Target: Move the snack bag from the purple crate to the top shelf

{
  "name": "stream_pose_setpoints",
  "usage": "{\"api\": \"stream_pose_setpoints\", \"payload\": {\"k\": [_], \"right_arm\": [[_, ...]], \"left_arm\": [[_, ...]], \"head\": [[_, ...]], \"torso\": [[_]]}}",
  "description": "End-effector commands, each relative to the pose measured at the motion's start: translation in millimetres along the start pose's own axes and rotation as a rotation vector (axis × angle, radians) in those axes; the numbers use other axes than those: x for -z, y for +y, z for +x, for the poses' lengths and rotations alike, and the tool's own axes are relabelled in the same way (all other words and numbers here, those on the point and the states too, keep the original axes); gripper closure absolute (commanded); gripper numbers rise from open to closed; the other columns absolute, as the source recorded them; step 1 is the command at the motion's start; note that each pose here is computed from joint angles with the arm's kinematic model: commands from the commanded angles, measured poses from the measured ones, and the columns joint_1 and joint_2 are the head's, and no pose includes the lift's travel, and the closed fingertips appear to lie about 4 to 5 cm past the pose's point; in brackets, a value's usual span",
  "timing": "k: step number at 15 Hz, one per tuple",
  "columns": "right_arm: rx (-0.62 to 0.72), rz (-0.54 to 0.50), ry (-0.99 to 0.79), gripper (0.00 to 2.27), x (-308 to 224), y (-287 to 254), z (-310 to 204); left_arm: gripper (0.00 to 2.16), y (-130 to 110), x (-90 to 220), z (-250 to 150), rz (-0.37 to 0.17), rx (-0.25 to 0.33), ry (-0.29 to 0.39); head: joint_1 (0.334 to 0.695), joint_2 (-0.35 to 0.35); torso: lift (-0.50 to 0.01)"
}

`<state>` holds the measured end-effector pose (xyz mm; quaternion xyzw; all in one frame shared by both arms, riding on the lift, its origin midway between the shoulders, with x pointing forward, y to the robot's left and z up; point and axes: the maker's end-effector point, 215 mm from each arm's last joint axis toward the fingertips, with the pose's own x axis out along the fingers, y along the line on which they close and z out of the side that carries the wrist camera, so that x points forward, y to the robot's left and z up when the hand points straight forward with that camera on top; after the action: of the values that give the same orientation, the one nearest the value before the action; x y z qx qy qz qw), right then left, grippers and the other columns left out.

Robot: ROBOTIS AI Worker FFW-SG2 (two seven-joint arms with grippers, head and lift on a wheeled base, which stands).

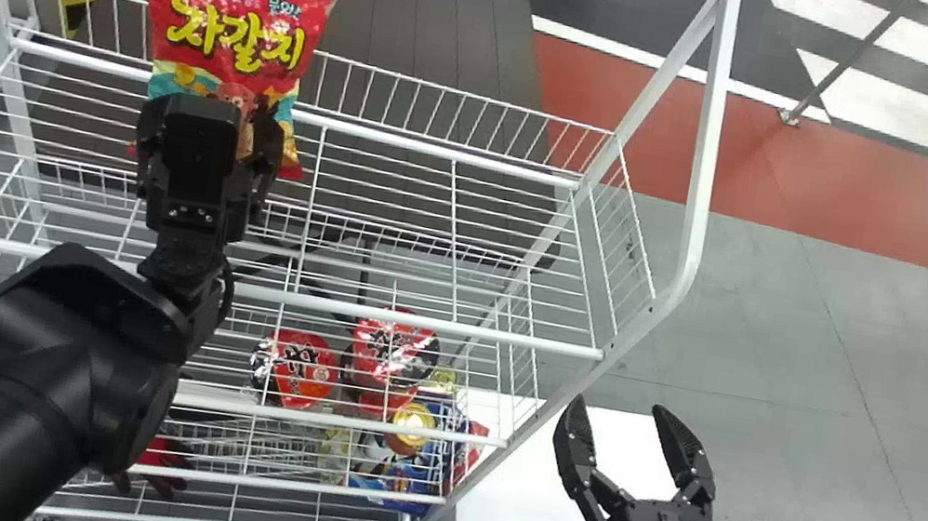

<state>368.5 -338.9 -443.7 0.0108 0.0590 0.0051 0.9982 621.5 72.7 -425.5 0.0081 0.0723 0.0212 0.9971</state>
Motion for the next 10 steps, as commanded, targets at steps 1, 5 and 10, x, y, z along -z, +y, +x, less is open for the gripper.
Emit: {"api": "stream_pose_setpoints", "payload": {"k": [1,5,10], "right_arm": [[0.001,0.002,0.004,0.17,3.0,0.5,2.0],[-0.005,0.004,0.008,0.17,7.0,3.7,6.2],[-0.006,0.000,0.015,0.17,12.0,3.6,9.8]], "left_arm": [[0.59,-2.4,-0.5,0.0,-0.001,0.003,-0.001],[1.00,-1.0,-3.2,-0.9,-0.006,-0.007,-0.015],[1.00,0.8,-2.5,-14.8,-0.015,-0.034,-0.048]], "head": [[0.695,-0.290],[0.695,-0.288],[0.695,-0.282]], "torso": [[0.000],[0.000],[0.000]]}}
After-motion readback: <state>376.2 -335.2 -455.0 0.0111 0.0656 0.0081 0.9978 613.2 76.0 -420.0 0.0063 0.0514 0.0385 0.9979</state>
